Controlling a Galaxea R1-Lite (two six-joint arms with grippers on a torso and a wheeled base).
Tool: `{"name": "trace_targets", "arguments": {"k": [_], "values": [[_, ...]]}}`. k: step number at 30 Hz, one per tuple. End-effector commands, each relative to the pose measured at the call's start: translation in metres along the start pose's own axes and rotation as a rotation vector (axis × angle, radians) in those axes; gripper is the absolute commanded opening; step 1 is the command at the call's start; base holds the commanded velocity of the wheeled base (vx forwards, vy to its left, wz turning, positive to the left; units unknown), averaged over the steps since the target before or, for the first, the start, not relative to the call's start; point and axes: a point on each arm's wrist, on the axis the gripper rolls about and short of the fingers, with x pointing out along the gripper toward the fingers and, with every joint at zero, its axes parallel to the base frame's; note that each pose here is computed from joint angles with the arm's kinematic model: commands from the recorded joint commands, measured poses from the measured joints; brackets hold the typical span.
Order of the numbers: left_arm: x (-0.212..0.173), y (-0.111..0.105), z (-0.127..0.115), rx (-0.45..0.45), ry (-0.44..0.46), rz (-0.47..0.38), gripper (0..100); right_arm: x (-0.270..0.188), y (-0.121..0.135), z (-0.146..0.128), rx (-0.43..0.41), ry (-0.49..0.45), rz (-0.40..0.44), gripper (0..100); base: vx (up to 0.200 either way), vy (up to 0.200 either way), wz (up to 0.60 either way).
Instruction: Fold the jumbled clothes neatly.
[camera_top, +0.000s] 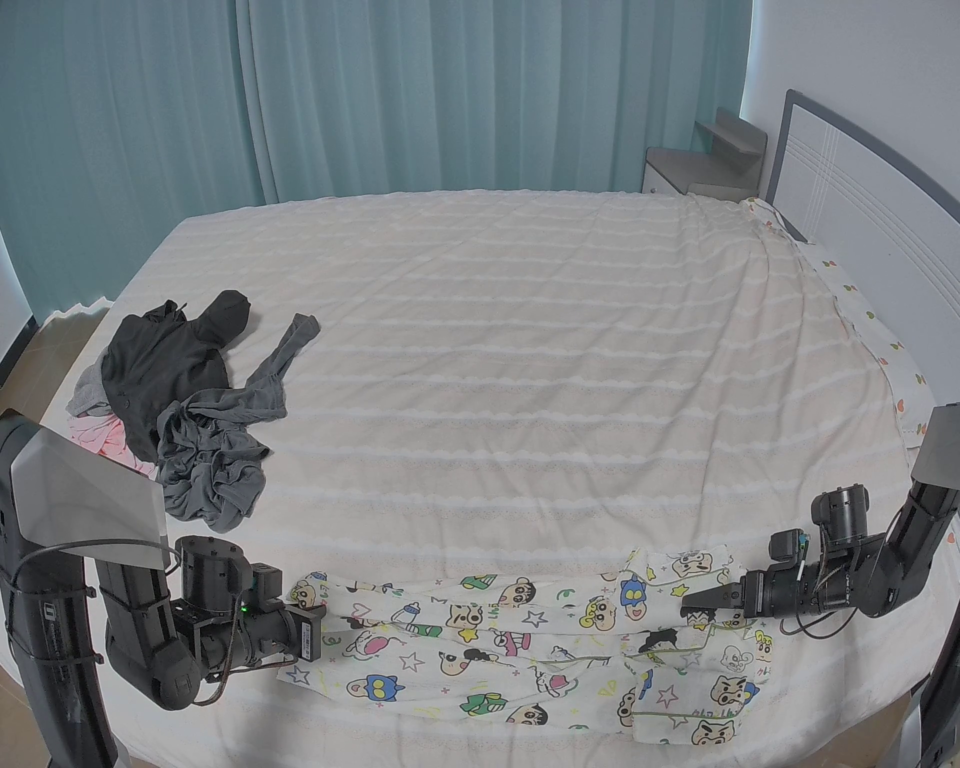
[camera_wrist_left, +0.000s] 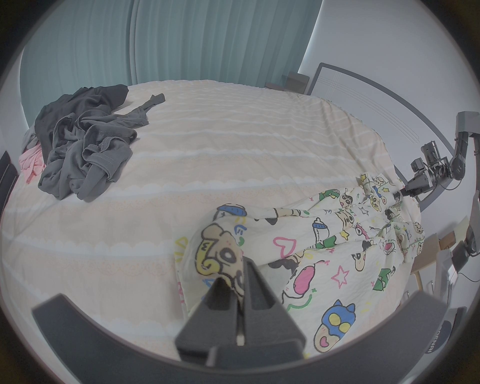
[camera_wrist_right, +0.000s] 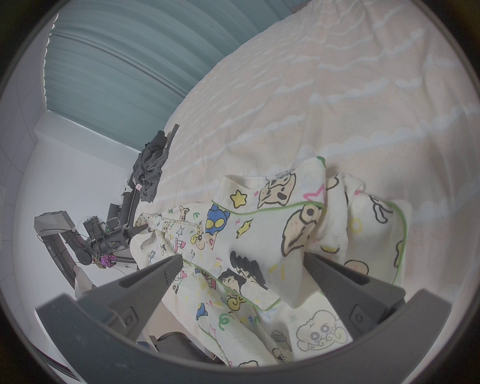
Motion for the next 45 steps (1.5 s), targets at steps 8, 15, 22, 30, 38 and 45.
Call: {"name": "trace_targets", "arguments": {"k": [8,15,22,30,38,45], "values": [[0.0,0.0,0.0,-0.001,-0.001,0.0,0,0.019,0.008,0.003,-0.027,0.029,0.031,100,0.0,0.0,0.0],[0.0,0.0,0.0,-0.001,0.001,0.0,0,0.035,0.019,0.007,0.002,0.036,0.023,100,0.0,0.0,0.0],[0.001,0.0,0.0,0.0,-0.002,0.0,0,0.034,0.017,0.006,0.014,0.036,0.015,0,0.0,0.0,0.0],[0.001,0.001,0.01,0.013,-0.091,0.009,0,0.002,0.001,0.004,0.068,0.009,0.145,0,0.0,0.0,0.0],[0.001,0.003,0.014,0.084,-0.124,0.055,0,-0.014,-0.01,-0.006,0.09,-0.034,0.173,0,0.0,0.0,0.0],[-0.001,0.004,0.015,0.17,-0.146,0.082,0,-0.024,-0.012,-0.022,0.096,-0.035,0.197,0,0.0,0.0,0.0]]}}
